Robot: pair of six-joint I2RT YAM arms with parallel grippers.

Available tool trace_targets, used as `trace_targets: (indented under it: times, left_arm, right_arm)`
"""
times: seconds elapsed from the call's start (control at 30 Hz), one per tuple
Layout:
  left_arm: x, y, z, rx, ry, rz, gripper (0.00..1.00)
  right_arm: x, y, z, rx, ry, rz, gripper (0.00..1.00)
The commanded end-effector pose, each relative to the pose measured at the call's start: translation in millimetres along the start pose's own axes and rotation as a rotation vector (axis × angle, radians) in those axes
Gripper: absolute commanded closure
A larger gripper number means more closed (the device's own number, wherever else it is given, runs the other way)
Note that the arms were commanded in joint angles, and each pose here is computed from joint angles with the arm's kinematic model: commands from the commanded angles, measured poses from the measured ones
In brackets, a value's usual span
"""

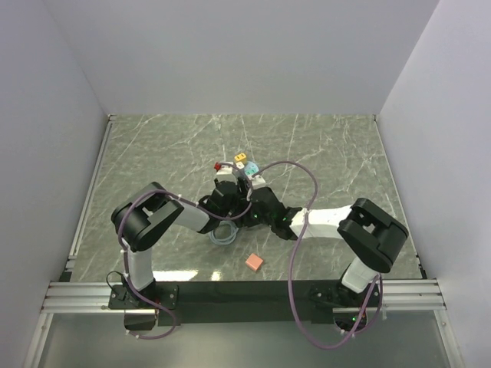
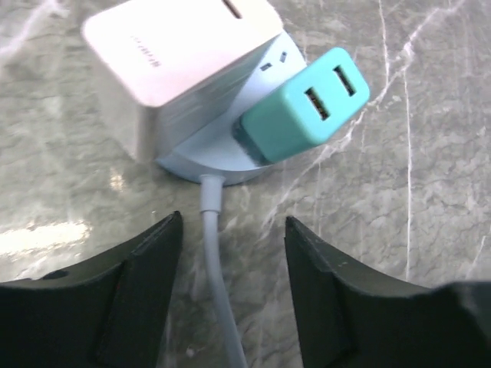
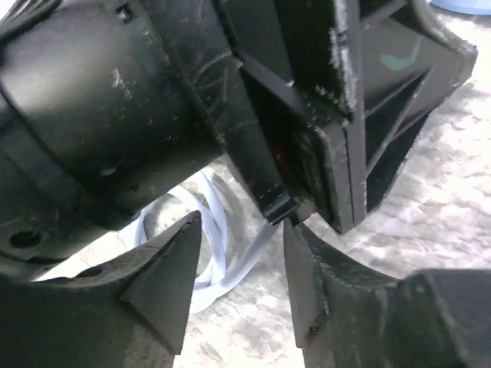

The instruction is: Insert the plug

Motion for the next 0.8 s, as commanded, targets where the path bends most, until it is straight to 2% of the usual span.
trace_targets:
  times: [0.0,0.03,0.13,0.17,0.2,0.23,0.27,0.53,0.67,0.77]
  left_arm:
    - [-4.2,6.7,-10.4,-0.052,-0.001,0.029,0.39]
    - [-5.5,7.5,-9.3,-0.046,0.004,0.034,0.41]
    - [-12.0,8.1,2.5,0.002,0.035,0.043,0.57]
    - [-14.5,8.1,6.9,0.016,0.042,0.051,0.70]
    - [-15.4,8.3,10.3,0.021,0.043,0.056,0.78]
    - [-15.0,9.1,16.4,0.030,0.040,0.058,0.96]
    - [-17.6,7.3,21.5,0.031,0.044,0.064,1.00]
    - [-18.6,-19.1,37.0,-0.071,0.186,0.066,1.00]
    - [-27.2,-26.2,45.1,-0.086,0.256,0.108,1.00]
    - [-31.8,-32.4,49.6,-0.104,0.292,0.140,1.00]
  right_arm:
    - [14.9,-13.2,8.1,0.036,0.002,-0.080,0.44]
    - [13.2,-17.0,3.2,0.004,-0.008,-0.070,0.43]
    - [19.1,-34.8,-7.6,-0.079,-0.037,-0.100,0.39]
    - [26.4,-44.2,-7.9,-0.093,-0.039,-0.135,0.36]
    - [24.2,-48.9,-10.9,-0.104,-0.055,-0.133,0.35]
    - [22.4,-53.8,-14.2,-0.122,-0.059,-0.126,0.34]
    - [24.4,-62.1,-13.8,-0.118,-0.059,-0.143,0.33]
    - [5.8,-95.7,-21.1,-0.101,-0.131,-0.080,0.31]
    - [13.9,-116.6,-14.6,-0.034,-0.186,-0.118,0.29]
    - [-5.2,-122.7,-12.3,0.030,-0.219,-0.037,0.29]
Point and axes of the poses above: each gripper's point midway between its finger pads, its own y axis out along the fingers, its own z axis along the line the jaws close on, x = y × z, the point moved 7 cm from there along -y, back along the fingers, and after that the axes turned 5 degrees about -y, right-handed, at the moved point
